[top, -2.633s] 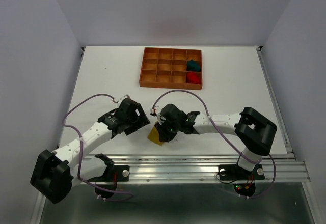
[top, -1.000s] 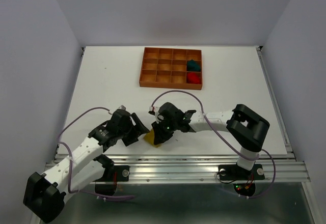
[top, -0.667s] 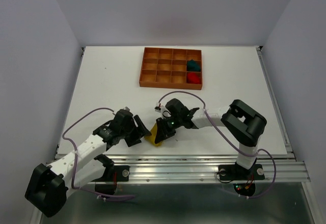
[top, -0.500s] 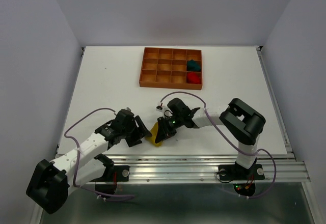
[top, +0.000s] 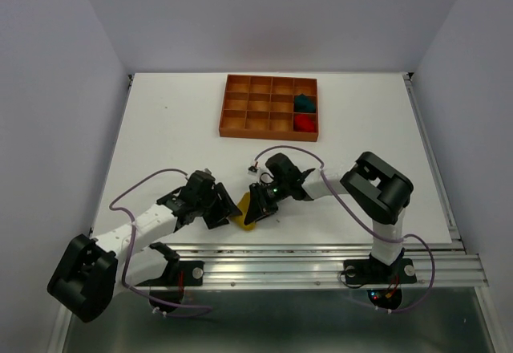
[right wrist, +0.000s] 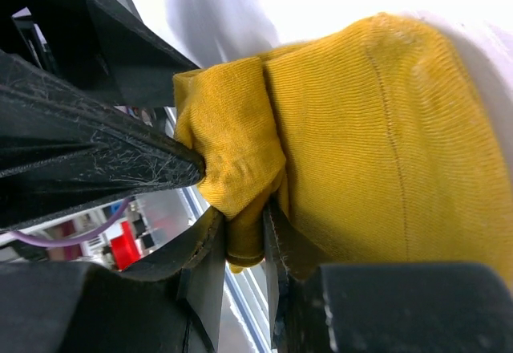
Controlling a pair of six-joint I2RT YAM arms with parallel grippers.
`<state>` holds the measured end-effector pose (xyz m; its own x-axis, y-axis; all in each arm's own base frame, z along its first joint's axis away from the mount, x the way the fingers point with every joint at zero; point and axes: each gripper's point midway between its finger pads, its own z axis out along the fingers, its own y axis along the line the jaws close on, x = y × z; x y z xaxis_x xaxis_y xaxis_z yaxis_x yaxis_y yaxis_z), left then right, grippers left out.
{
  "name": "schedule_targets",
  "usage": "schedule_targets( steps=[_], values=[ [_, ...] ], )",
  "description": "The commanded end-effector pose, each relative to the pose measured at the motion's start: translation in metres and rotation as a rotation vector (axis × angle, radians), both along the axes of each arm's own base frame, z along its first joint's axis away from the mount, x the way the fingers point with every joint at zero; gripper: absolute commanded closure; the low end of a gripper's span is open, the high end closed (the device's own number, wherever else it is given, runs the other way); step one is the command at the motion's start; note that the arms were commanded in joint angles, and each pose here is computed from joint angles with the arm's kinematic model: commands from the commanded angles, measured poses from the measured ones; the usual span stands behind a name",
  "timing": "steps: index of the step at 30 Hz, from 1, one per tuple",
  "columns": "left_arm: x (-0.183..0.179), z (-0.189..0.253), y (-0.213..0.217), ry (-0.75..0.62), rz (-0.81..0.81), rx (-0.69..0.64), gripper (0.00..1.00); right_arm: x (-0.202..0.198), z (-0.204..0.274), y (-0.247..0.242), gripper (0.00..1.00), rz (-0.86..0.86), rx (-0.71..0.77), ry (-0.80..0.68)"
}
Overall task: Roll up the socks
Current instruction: Roll the sock at the center of the board.
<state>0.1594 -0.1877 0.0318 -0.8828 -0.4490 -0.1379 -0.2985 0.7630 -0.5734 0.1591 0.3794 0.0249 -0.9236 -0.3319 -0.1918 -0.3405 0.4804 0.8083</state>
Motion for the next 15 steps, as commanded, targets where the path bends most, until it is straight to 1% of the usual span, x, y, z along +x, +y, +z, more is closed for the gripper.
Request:
schedule_targets(
  steps=[1, 6, 7, 9, 10, 12, 13, 14, 15],
  values=[
    [0.003, 0.002, -0.007, -0.035, -0.031, -0.021, 0.37, -0.003, -0.059, -0.033, 0.95, -0.079, -0.226, 0.047],
    [0.005, -0.002, -0.008, -0.029, -0.031, -0.014, 0.50, 0.003, -0.061, -0.034, 0.94, -0.099, -0.235, 0.050],
    [0.005, -0.005, -0.007, -0.024, -0.028, -0.008, 0.56, 0.003, -0.062, -0.034, 0.94, -0.103, -0.237, 0.055],
    [0.006, -0.007, -0.008, -0.022, -0.031, 0.001, 0.59, 0.003, -0.063, -0.033, 0.93, -0.101, -0.237, 0.056],
    [0.007, -0.007, -0.009, -0.024, -0.033, -0.001, 0.64, 0.006, -0.062, -0.034, 0.91, -0.112, -0.237, 0.061],
    [0.008, -0.010, -0.009, -0.021, -0.031, 0.011, 0.71, 0.006, -0.062, -0.034, 0.84, -0.110, -0.235, 0.063],
    [0.008, -0.013, -0.008, -0.011, -0.022, 0.020, 0.84, 0.006, -0.063, -0.034, 0.81, -0.110, -0.235, 0.063],
    [0.007, -0.016, -0.006, -0.003, -0.014, 0.032, 0.92, 0.007, -0.063, -0.034, 0.77, -0.107, -0.236, 0.056],
    [0.007, -0.020, -0.003, 0.012, -0.001, 0.056, 1.00, 0.009, -0.063, -0.034, 0.75, -0.101, -0.235, 0.033]
  ],
)
